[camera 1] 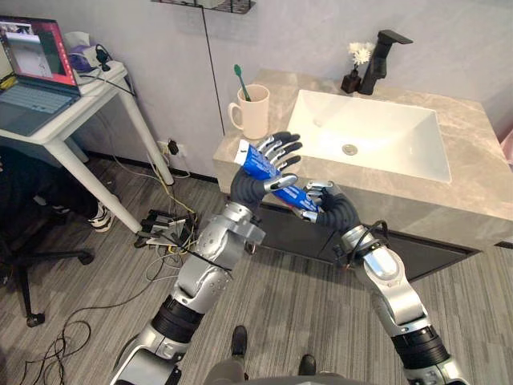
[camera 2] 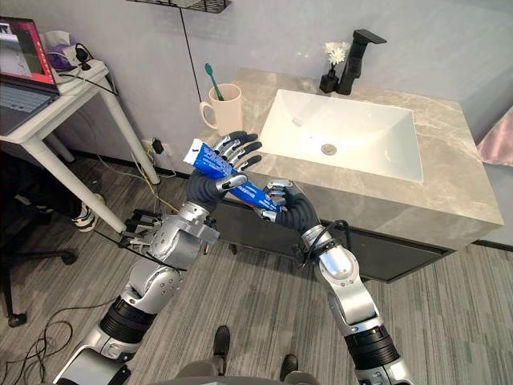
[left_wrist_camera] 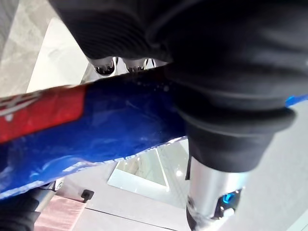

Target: Organize washtable

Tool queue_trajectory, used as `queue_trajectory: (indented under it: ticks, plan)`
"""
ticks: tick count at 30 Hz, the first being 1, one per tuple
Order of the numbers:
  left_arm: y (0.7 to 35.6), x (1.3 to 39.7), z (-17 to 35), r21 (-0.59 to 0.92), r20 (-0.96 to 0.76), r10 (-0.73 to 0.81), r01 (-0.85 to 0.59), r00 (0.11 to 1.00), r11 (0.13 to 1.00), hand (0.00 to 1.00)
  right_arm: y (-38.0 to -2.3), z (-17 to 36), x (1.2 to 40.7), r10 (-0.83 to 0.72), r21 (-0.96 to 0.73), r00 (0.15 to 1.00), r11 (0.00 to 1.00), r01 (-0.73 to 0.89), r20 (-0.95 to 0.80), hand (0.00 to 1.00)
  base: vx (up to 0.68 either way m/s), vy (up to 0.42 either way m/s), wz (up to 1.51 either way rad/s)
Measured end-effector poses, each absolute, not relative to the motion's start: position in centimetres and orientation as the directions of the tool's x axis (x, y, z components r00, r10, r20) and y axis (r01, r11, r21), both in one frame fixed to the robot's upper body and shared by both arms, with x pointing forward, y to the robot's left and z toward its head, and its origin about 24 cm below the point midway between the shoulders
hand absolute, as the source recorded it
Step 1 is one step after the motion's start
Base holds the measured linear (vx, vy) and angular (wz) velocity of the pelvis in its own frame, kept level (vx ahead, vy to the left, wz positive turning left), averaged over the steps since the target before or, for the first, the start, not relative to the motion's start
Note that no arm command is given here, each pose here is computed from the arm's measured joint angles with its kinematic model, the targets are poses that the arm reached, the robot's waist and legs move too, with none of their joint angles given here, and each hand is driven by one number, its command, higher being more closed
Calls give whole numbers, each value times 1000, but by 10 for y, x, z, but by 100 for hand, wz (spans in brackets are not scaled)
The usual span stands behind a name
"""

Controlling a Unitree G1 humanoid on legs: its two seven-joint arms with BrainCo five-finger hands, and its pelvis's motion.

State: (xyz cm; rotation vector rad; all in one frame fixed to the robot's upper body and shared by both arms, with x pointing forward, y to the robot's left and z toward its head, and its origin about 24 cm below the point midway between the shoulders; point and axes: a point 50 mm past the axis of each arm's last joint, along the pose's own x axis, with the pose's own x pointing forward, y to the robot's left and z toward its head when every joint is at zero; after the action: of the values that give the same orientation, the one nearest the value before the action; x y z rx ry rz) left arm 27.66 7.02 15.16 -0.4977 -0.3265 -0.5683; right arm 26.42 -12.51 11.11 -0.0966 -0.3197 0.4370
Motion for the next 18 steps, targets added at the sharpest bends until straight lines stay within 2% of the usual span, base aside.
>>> queue_trajectory:
  ticks: [15,16,18]
  plan:
    - [64,279,164,-359,464,-422,601,779,715,100,-115,107,261,422,-44,856,902,-430,297,100,-3,-8,-7]
    - [64,280,165,-357,465,-419,598,780,717,100,-115,107,261,420,-28,857,901,-433,299,0,2,-12,-10]
    - [63,284,166,-352,460,-419,594,783,723,100,-115,106,263,414,-19,860,904,-428,298,0,0,-14,-8]
